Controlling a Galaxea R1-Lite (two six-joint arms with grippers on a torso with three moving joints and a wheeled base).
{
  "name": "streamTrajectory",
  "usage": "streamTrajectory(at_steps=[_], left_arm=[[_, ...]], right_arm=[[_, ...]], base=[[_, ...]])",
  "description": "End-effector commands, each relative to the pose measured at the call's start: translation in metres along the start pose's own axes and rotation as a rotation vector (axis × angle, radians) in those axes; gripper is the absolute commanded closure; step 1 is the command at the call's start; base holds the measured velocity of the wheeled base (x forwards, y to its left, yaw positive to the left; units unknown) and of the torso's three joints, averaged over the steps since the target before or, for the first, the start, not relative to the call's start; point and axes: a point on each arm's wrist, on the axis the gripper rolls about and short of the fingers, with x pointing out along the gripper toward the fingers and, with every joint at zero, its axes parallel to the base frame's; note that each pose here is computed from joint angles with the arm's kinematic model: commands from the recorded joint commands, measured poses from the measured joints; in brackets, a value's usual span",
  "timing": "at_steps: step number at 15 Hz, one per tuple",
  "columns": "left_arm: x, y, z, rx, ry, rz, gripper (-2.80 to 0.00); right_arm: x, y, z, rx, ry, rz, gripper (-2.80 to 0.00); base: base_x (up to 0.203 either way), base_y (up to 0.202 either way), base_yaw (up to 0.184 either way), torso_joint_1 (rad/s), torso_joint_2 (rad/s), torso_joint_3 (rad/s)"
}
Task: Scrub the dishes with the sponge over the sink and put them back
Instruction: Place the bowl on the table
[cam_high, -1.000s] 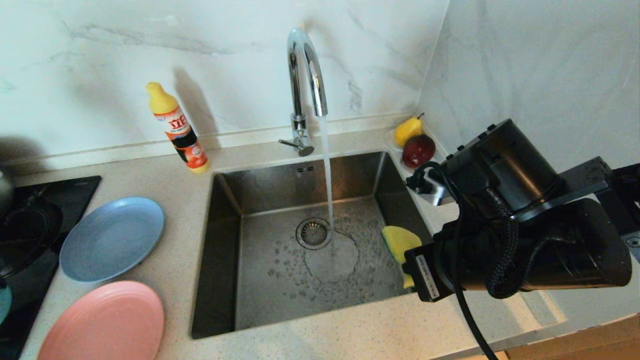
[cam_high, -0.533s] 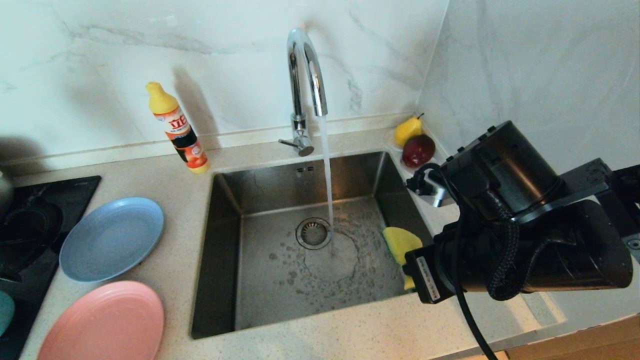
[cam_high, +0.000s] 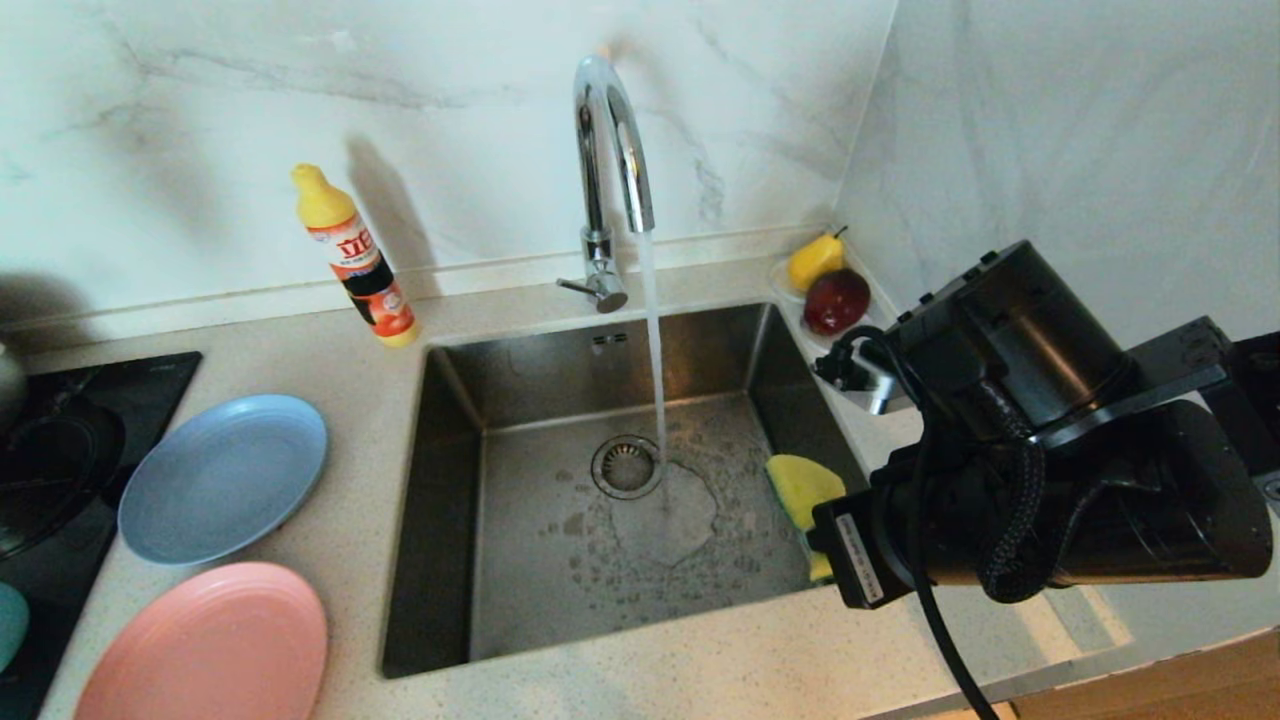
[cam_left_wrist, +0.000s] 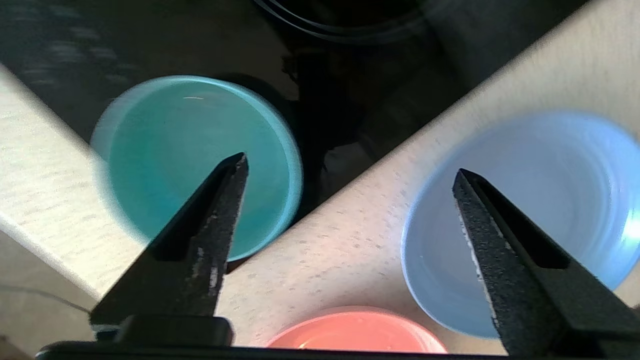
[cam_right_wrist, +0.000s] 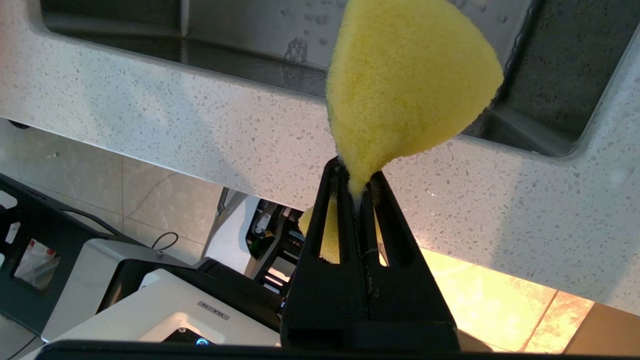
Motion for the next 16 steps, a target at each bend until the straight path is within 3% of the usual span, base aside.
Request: streamTrajectory(at_steps=[1, 7, 11, 16], left_arm=[[-0.013, 0.014, 0.008, -0.046, 0.01, 0.044, -2.8], [0.003, 0.064, 0.008, -0.15, 0.1, 0.151, -2.8], [0.031, 0.087, -0.004, -0.166, 0.198, 0.219, -2.8], [0.075, 0.106, -0.017, -0.163, 0.22, 0.229, -2.8]], right_arm=[[0.0, 0.0, -0.001, 0.002, 0.004, -0.003, 0.0], [0.005, 0.0, -0.002, 0.0, 0.015, -0.006, 0.0], [0.007, 0.001, -0.002, -0.001, 0.019, -0.008, 0.0], [0.006, 0.001, -0.001, -0.001, 0.014, -0.009, 0.0]], base=[[0.0, 0.0, 0.0, 0.0, 0.0, 0.0], [0.0, 0.0, 0.0, 0.0, 0.0, 0.0], [0.0, 0.0, 0.0, 0.0, 0.0, 0.0], [0.0, 0.0, 0.0, 0.0, 0.0, 0.0]])
